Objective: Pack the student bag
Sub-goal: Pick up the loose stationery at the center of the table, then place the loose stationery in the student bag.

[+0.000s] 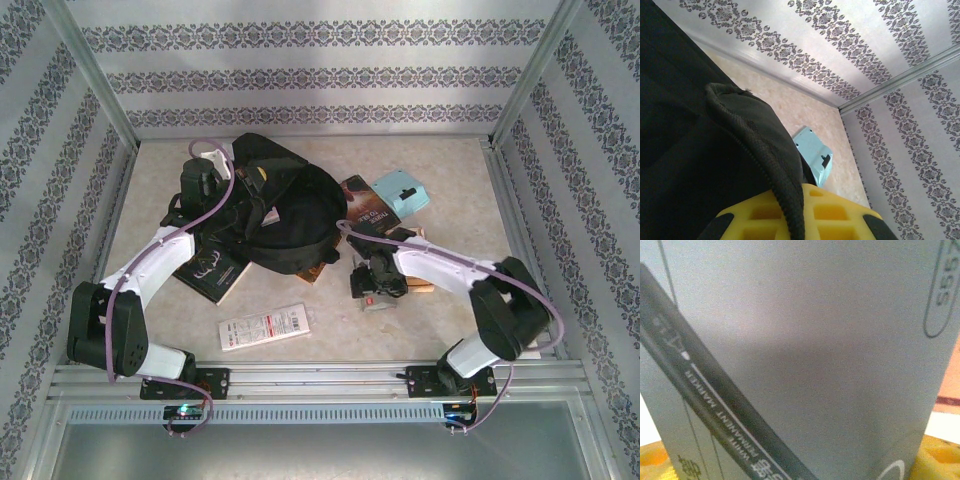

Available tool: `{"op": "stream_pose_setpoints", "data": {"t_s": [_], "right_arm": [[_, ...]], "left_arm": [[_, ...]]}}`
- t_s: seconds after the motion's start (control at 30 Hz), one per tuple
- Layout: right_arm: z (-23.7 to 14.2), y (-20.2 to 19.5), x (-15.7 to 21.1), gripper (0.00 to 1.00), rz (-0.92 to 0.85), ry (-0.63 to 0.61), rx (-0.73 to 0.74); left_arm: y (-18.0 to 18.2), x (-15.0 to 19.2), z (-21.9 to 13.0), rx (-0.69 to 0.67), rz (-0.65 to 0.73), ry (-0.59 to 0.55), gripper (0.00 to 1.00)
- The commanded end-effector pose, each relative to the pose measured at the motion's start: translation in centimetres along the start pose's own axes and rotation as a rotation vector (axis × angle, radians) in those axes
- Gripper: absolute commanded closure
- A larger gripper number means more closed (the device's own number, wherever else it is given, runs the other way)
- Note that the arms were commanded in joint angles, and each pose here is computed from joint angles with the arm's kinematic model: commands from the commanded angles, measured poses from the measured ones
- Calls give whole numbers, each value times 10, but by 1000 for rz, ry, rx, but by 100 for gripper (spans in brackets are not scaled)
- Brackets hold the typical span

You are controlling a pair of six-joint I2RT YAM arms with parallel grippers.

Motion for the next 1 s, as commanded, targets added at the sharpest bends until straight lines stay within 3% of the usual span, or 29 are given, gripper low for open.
{"op": "stream_pose_setpoints", "data": {"t_s": [0.0, 0.23, 0.43, 0.67, 0.77, 0.97], "right_arm": [[-50, 9, -17, 21, 8, -144, -62], [-126, 44, -68, 20, -8, -345, -267], [-145, 77, -129, 19, 71, -413, -416], [-125, 104, -204, 19, 329, -391, -470], [-106, 113, -223, 21, 434, -376, -463], [-78, 142, -258, 20, 533, -395, -593]], "left_arm": [[-27, -17, -7, 68, 61, -32, 100], [-55, -28, -17, 120, 65, -45, 100], [-68, -35, -21, 140, 59, -65, 100], [-79, -43, -22, 181, 47, -87, 100], [-86, -47, -22, 209, 33, -95, 100], [-102, -57, -24, 251, 24, -117, 100]]}}
Point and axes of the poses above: each hand's point on the last joint's axis, 136 mm out from that joint toward the fingers, its own z axis out along the fingers, its own y axis along the line the jaws close on, x = y × z, the point moved 4 cm from there along -z, back along the fingers, and after that the axes turned 11 degrees about -z, right-handed, at the moved point
